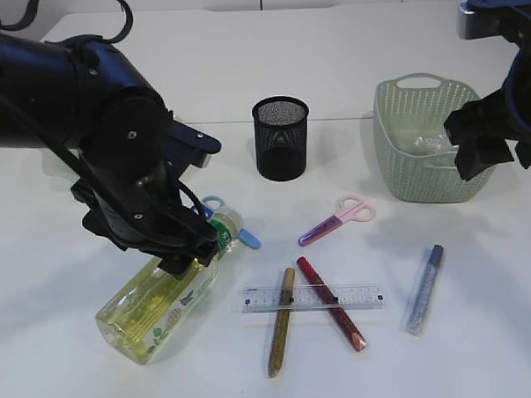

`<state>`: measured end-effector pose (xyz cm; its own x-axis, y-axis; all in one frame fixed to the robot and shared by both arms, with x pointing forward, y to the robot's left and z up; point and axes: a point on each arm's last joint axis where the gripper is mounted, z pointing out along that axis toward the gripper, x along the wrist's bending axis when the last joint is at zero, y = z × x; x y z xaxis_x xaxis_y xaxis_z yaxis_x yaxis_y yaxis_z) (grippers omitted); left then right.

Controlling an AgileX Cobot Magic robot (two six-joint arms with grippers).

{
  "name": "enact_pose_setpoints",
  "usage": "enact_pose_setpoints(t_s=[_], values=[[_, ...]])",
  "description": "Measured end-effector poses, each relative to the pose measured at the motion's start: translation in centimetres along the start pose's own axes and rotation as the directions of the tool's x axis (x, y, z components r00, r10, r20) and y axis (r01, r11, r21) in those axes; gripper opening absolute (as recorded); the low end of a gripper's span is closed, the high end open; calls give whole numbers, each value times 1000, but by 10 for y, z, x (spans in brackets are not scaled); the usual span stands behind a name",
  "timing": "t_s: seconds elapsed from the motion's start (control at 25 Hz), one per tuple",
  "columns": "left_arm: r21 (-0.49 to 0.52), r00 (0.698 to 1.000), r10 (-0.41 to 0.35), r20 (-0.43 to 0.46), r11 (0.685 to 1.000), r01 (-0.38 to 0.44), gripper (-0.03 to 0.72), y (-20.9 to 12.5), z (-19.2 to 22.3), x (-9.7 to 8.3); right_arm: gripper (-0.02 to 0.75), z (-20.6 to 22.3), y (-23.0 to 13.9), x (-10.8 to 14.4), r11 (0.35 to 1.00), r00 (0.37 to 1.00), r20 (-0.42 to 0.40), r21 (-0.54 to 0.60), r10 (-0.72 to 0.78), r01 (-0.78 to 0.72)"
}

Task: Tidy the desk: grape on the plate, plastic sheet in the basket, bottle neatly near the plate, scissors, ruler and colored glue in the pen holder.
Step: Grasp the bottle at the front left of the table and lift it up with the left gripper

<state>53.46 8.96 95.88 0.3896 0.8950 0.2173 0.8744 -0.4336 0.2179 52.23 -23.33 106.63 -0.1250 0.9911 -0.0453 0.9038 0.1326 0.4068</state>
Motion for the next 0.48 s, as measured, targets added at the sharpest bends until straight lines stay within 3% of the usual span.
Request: enact_pose_setpoints(t_s=[0.48], values=[[-55,997,-15,76,998,19,584,7,1,1,526,0,0,0,1000,1000,0,2,0,0]])
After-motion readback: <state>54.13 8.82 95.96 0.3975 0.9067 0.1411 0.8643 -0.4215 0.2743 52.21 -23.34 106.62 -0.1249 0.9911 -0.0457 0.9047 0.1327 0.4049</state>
